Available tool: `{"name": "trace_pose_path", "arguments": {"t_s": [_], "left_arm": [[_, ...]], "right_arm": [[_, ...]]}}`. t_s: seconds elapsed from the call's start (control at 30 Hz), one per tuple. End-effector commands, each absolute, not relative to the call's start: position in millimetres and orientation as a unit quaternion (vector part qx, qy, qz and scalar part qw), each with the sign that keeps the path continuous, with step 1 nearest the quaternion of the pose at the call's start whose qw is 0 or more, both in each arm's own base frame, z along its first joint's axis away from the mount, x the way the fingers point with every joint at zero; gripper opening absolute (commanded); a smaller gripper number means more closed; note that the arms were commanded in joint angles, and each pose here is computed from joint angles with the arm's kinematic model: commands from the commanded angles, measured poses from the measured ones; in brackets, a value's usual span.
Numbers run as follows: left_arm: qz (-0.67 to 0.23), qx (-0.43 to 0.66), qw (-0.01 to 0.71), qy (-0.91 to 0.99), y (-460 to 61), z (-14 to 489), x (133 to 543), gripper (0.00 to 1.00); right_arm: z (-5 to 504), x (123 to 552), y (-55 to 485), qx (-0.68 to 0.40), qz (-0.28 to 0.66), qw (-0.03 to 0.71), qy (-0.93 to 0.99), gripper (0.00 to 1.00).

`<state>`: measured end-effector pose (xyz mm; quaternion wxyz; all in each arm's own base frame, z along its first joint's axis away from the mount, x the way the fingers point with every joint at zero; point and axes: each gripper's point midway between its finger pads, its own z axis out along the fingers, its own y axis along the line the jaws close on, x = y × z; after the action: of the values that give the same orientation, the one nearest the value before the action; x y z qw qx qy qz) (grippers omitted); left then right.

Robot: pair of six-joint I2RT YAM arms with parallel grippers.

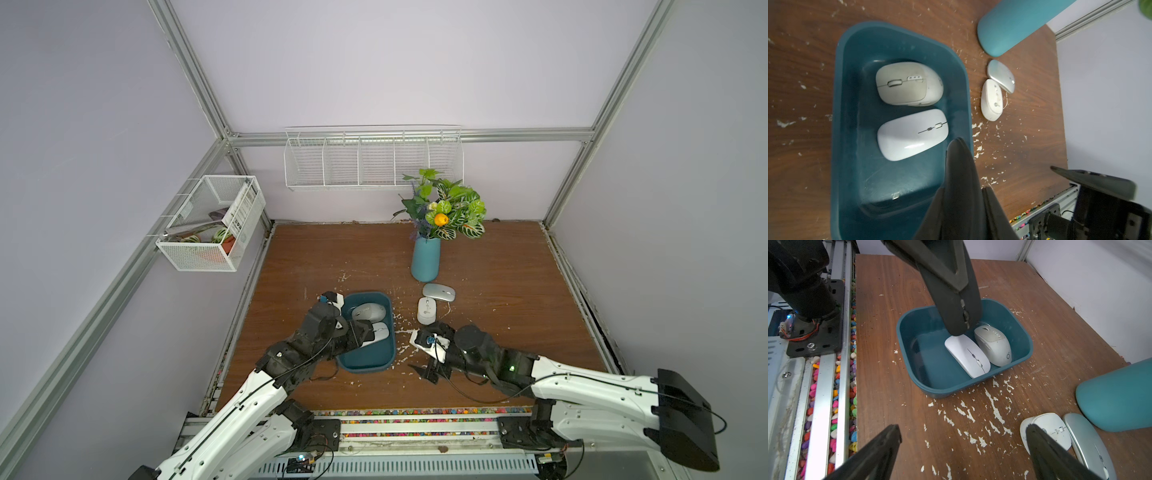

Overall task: Put the mouse in the storage box
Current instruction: Place the mouse in the storage box.

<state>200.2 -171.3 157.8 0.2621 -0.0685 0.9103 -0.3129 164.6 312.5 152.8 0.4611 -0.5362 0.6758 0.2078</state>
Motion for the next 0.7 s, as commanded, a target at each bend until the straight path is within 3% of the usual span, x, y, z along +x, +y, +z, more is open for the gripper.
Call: {"name": "trace_pose_path", "arguments": {"t_s": [0.0,0.67], "left_arm": [[-0.323,-0.080,0.232,0.914,-175.5,136.7,194.3,0.00],[-0.351,-0.065,0.160,0.920,-207.5,83.1,198.5,0.00]], "right_arm": [[155.6,165.1,310.9,-0.524,0.212,0.472,0.676,0.99],[155.9,165.9,310.9,-0.522,0.211,0.473,0.677,0.99]]}}
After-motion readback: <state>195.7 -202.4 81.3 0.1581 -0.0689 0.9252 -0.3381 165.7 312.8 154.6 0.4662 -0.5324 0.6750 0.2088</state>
